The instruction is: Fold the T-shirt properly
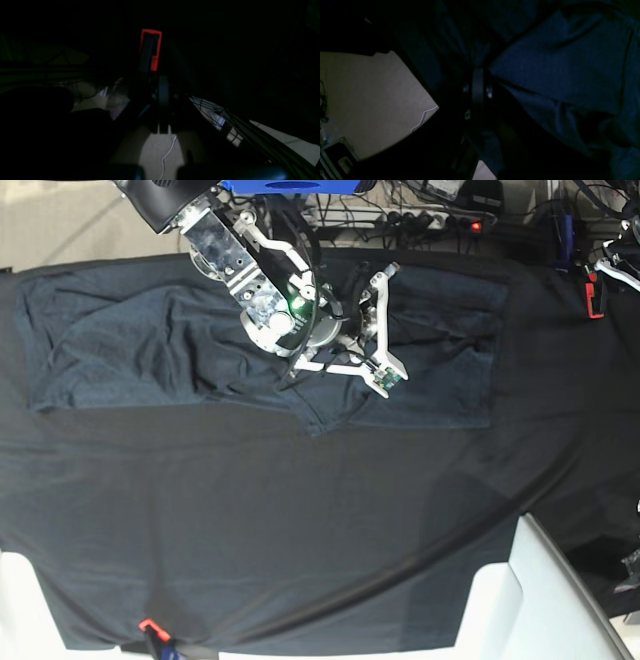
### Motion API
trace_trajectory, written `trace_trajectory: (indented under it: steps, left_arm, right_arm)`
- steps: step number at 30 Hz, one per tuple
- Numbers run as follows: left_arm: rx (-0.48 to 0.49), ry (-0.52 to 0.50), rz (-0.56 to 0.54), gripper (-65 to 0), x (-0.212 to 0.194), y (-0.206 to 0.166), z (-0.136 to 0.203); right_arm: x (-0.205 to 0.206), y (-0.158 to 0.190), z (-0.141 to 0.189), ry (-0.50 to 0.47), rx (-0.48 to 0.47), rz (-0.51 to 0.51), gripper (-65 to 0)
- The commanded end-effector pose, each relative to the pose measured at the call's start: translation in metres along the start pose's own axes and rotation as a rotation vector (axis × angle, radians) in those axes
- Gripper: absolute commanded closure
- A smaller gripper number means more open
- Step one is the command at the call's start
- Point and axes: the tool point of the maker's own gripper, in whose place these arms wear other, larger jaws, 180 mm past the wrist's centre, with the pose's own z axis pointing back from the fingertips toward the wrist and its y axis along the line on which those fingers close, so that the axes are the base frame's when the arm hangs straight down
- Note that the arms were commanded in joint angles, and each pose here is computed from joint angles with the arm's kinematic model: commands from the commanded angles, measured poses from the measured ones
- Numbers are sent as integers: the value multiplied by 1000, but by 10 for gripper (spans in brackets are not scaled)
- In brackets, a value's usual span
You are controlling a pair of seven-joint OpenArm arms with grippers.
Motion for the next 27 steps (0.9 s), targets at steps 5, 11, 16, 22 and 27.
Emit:
trace_trajectory:
  steps: [5,11,16,22,27]
  left_arm:
    - [10,-30,-18,0,12,5,4]
    - [11,-32,-21,0,13,6,4]
    - [12,-32,-22,0,13,6,4]
    - [12,-30,-21,0,12,6,4]
    - [11,-31,-19,0,12,5,4]
  right_arm:
    - [14,3,1,-37,12,10,-3]
    - [15,2,7,-28,6,20,-221]
    - [38,-27,38,-131,-70,2,-284]
    - [24,-123,38,-118,-211,-237,-284]
    - [4,-138,15,-49,-212,-269,-284]
